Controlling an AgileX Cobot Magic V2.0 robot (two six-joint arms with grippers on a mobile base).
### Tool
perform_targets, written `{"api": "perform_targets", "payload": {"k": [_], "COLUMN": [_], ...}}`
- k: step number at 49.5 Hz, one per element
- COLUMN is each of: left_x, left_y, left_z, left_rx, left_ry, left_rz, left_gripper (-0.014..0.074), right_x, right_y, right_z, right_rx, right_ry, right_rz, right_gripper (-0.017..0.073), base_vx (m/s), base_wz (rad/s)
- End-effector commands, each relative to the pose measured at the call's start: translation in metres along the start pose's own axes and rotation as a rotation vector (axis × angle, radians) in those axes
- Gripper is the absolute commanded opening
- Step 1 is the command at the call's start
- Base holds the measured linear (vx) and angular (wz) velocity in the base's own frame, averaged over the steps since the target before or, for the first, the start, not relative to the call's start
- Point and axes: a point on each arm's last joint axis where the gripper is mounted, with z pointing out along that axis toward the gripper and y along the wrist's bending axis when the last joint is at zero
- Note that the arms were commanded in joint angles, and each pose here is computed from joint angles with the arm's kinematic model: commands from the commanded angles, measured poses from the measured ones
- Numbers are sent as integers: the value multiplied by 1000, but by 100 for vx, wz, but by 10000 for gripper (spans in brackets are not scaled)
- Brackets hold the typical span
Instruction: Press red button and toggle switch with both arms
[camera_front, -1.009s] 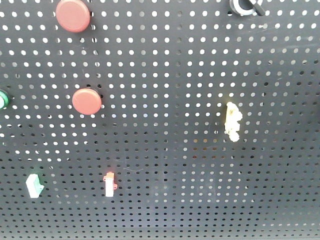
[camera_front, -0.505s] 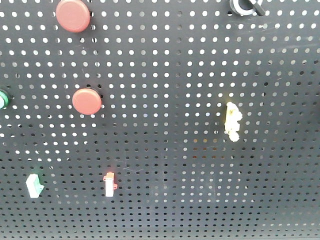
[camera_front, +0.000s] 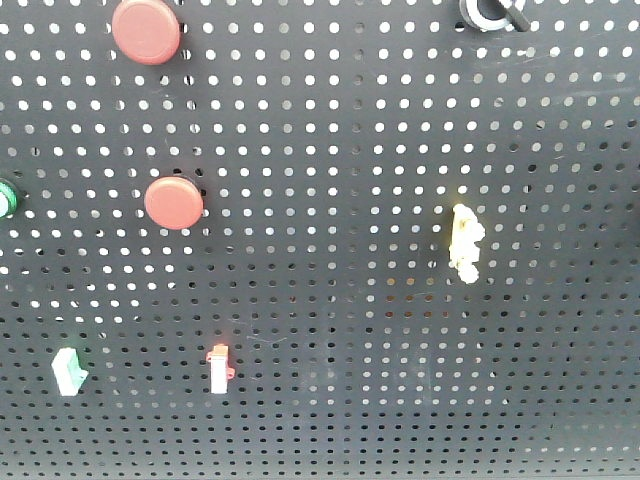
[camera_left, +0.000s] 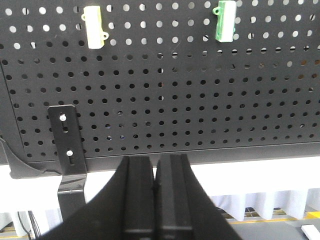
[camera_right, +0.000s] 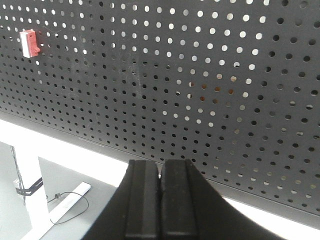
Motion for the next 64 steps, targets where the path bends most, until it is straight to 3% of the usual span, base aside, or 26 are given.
{"api": "perform_targets", "payload": {"k": [1,6,15,23,28,64], "left_x": [3,3,3,3,3,3], "left_y": [1,1,1,1,1,1], "left_z": [0,0,0,0,0,0], "left_rx": [-6,-6,-6,-6,-6,-6], "left_ry": [-67,-67,-66,-65,-65,-65], "left_rz": [-10,-10,-10,-10,-10,-10], "left_gripper": [1,1,1,1,1,1], "right_x": [-8,16,59,79,80,80], "right_y": [-1,-3,-12,-17,-20,-21], "right_z": [2,13,19,15,14,13], "right_rx": [14,71,283,425,478,503], "right_ry": [-89,-77,-137,-149,-135,-136], "right_rz": [-6,-7,53,102,101,99], "right_gripper": [-3,-3,-3,-3,-3,-3], "base_vx": [0,0,0,0,0,0], "base_wz": [0,0,0,0,0,0]}}
